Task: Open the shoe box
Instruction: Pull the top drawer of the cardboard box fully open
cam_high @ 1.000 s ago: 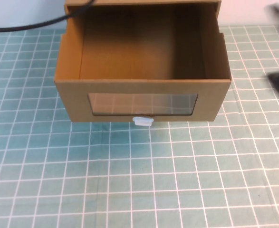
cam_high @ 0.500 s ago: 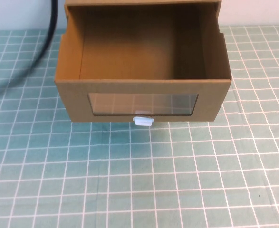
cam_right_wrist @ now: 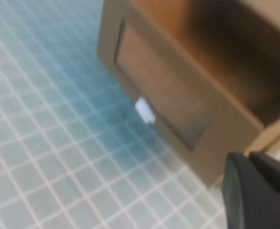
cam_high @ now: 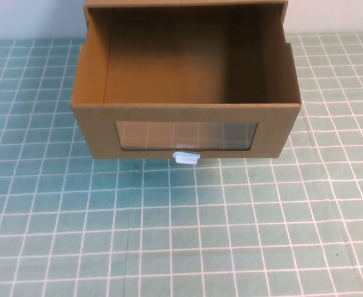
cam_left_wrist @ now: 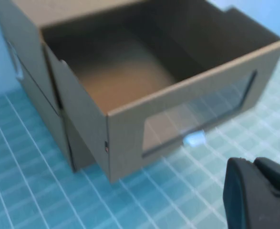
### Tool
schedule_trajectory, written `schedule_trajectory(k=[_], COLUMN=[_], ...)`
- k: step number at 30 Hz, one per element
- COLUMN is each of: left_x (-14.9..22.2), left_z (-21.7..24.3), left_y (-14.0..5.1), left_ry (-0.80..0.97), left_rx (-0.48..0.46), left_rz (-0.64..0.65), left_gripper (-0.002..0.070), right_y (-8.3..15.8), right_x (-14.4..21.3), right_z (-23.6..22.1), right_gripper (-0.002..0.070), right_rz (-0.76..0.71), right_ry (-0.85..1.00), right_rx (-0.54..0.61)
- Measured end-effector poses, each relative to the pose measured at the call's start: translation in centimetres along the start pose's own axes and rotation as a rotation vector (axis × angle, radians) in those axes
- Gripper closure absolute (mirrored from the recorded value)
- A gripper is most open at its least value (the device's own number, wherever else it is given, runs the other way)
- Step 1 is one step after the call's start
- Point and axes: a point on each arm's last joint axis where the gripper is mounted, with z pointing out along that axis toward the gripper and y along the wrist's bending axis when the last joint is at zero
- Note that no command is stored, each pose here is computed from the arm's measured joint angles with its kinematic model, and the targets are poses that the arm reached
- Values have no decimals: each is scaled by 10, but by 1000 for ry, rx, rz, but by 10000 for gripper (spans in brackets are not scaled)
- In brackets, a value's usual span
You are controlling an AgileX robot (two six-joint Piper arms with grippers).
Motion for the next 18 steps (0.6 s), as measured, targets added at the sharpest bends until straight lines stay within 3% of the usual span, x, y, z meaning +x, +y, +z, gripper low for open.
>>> schedule_trajectory(k=[8, 18], left_x=[24, 24], left_z=[-18, -19], left_y=[-12, -12], left_ry=[-180, -187], left_rx=[-75, -80], left_rz=[-2, 0], left_gripper=[680, 680], right_y=[0, -1], right_x=[-3, -3], right_z=[0, 0], right_gripper=[689, 689], right_rz=[-10, -13], right_ry=[-36, -37], right_rx=[6, 8])
